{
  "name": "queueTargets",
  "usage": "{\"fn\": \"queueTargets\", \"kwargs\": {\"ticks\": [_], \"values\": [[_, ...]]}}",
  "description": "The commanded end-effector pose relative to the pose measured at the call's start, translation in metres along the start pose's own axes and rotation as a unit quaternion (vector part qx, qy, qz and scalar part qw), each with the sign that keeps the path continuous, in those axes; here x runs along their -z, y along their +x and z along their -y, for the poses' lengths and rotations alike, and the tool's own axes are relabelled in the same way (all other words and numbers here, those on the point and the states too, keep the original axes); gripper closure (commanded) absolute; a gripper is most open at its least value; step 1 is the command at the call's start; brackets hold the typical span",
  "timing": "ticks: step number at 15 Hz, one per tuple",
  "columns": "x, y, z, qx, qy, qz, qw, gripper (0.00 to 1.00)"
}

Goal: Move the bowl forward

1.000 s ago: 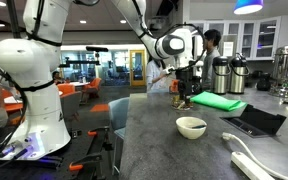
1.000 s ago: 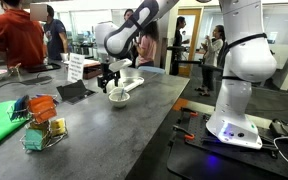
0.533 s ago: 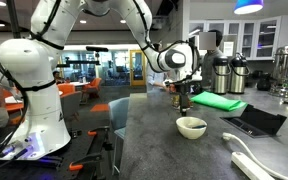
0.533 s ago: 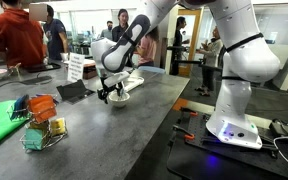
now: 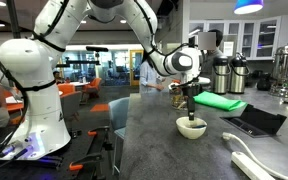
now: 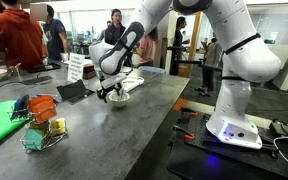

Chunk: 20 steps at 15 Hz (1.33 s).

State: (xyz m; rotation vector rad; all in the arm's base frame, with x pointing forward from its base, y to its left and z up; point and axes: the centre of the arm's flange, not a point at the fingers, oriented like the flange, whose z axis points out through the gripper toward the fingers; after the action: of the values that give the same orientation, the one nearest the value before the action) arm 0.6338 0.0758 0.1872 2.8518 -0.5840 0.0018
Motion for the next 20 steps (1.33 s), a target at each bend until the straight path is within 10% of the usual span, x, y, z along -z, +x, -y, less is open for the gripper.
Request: {"fn": "queueTargets", "kwargs": {"ticks": [1,2,13,20], "values": [[-0.006,0.015,0.008,-0.015,-0.017,0.015,0.9996,0.06],[-0.008,0.016,0.009,-0.016,-0.02,0.017,0.9995,0.26],[-0.01,0.023,0.014,-0.017,-0.036,0.022,0.999,0.99],[0.014,-0.031,0.015,-0.032,-0.043,-0.014,0.9985,0.98]]}}
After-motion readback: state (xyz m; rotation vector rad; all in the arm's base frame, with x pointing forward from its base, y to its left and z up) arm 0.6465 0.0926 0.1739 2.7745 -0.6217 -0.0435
